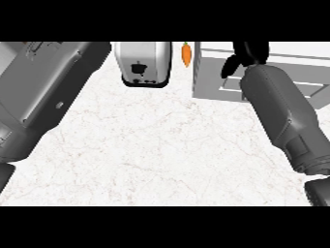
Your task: Pick up the can, place it into the drawer and close the drawer
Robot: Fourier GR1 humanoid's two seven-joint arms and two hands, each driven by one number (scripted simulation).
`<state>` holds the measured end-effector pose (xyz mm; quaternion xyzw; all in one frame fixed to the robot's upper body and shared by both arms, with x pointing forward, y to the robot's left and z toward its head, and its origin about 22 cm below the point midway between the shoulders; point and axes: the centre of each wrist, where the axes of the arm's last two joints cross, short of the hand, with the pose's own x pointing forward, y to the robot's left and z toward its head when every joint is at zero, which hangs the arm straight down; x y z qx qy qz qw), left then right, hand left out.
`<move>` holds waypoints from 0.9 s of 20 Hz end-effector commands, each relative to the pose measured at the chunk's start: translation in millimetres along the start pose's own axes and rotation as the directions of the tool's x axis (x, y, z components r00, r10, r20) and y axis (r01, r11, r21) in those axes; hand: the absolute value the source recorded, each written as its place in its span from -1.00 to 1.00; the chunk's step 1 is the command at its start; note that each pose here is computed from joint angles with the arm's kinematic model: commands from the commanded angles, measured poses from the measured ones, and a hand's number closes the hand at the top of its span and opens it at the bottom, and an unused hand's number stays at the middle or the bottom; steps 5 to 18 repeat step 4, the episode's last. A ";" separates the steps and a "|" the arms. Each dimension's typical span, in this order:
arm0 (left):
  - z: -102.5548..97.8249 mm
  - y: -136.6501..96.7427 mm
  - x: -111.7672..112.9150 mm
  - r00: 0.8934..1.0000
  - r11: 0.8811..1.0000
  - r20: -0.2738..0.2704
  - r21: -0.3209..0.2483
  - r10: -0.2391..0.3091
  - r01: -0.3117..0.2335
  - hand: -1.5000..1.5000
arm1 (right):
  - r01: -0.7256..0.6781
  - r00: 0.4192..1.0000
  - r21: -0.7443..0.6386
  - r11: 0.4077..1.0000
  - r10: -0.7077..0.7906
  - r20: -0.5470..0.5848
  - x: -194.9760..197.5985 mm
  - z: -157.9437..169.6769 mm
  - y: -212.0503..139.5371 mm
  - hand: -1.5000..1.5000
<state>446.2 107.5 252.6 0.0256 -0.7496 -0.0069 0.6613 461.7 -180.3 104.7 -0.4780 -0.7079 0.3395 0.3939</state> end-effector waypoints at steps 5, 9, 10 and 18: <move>6.8 15.0 3.3 1.000 1.000 0.002 -0.008 0.011 -0.011 -1.00 | 0.163 0.986 -0.135 0.977 -0.160 0.036 31.3 -35.0 -29.7 -1.00; 6.8 15.0 3.3 1.000 1.000 0.002 -0.008 0.011 -0.011 -1.00 | 0.163 0.986 -0.135 0.977 -0.160 0.036 31.3 -35.0 -29.7 -1.00; 6.8 15.0 3.3 1.000 1.000 0.002 -0.008 0.011 -0.011 -1.00 | 0.163 0.986 -0.135 0.977 -0.160 0.036 31.3 -35.0 -29.7 -1.00; 6.8 15.0 3.3 1.000 1.000 0.002 -0.008 0.011 -0.011 -1.00 | 0.163 0.986 -0.135 0.977 -0.160 0.036 31.3 -35.0 -29.7 -1.00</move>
